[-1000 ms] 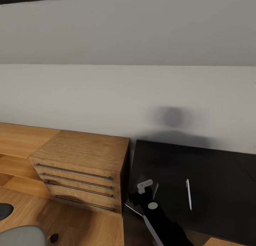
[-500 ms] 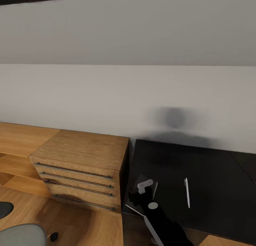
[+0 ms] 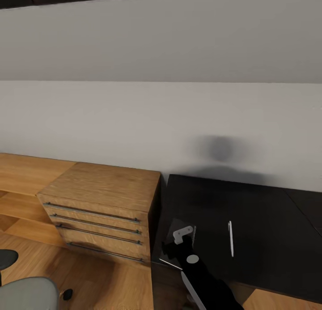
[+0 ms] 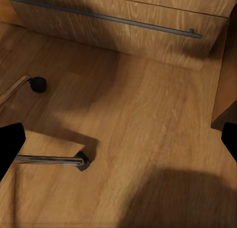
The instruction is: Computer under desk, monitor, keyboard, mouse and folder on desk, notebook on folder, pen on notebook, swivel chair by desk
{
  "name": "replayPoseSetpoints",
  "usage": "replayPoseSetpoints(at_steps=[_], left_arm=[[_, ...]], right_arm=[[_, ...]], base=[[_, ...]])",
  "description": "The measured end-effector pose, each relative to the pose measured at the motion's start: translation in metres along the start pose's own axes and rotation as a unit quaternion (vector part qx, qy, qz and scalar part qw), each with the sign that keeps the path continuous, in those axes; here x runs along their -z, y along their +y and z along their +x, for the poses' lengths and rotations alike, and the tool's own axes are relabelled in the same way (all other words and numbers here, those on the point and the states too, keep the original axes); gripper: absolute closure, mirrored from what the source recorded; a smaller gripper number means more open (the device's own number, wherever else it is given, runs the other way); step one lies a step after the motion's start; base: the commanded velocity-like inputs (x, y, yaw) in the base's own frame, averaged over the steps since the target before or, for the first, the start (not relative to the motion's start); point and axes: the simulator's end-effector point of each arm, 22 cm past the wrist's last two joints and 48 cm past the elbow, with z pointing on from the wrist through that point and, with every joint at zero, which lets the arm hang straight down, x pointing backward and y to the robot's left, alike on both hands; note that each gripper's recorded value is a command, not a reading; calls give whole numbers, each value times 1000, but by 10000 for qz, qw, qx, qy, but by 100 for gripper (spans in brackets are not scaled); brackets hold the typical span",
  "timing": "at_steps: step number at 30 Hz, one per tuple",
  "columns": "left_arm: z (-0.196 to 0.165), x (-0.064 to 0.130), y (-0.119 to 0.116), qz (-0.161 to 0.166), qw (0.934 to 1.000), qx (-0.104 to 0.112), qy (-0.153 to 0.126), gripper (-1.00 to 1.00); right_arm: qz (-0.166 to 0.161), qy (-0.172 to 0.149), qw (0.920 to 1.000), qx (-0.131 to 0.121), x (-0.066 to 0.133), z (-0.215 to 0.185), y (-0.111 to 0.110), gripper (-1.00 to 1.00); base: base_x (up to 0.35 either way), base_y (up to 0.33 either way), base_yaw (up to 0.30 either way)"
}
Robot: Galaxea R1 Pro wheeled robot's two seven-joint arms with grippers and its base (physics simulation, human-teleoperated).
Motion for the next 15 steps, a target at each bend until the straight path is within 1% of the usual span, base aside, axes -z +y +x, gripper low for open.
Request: replayPoseSetpoints(at_steps=[8, 15], left_arm=[[0, 0, 1, -4, 10000, -5, -1, -100], [0, 0, 1, -5, 10000, -6, 1, -100]], right_arm=[[10, -1, 10000, 13, 0, 0, -1, -100], [19, 3, 10000, 21, 0, 0, -1, -100]], base=[[-22, -5, 0], [-161, -1, 0]])
